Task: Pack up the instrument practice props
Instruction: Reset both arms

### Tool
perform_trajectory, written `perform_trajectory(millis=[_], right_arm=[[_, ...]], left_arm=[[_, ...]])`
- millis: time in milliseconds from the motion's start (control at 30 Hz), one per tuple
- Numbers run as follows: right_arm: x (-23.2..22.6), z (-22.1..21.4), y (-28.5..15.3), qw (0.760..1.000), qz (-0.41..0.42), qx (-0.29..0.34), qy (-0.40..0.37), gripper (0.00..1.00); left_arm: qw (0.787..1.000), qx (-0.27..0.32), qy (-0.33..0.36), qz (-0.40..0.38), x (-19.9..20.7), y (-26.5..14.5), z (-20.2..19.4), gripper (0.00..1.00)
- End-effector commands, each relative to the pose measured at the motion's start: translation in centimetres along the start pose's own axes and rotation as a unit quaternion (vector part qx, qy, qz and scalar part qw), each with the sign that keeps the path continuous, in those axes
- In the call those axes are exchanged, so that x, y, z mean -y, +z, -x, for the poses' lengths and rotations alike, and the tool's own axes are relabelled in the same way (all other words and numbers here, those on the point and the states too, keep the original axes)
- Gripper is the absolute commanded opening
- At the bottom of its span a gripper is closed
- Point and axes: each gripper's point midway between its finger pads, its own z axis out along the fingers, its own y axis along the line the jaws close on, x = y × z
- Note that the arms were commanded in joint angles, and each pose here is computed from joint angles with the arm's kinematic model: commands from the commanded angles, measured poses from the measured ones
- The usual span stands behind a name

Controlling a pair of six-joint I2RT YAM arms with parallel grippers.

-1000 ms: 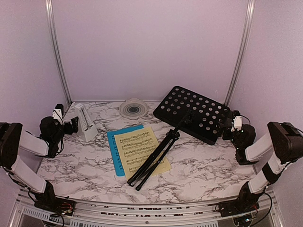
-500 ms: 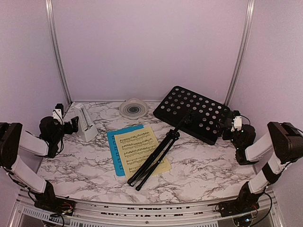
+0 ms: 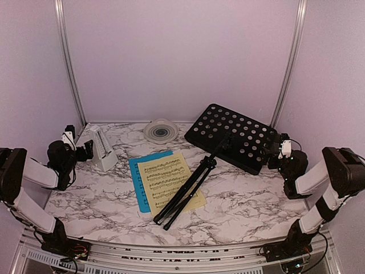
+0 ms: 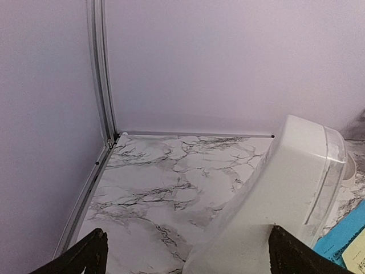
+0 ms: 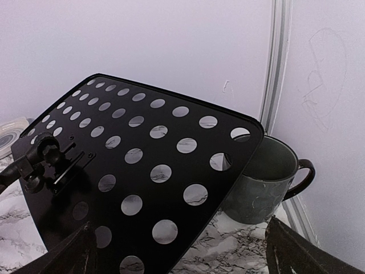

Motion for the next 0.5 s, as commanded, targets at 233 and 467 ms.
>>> perform_trajectory(millis=[233,467], right_arm=[[-0.07,1.38,0.52,1.0,-0.001,0.022,0.0,1.0],[-0.06,1.39,0.52,1.0,-0.001,0.022,0.0,1.0]], left_arm=[[1.0,0.018,-0.005,0.009,-0.4,0.33,1.1,0.99],[1.0,0.017,-0.004,0.008,-0.4,0.39,1.11,0.99]])
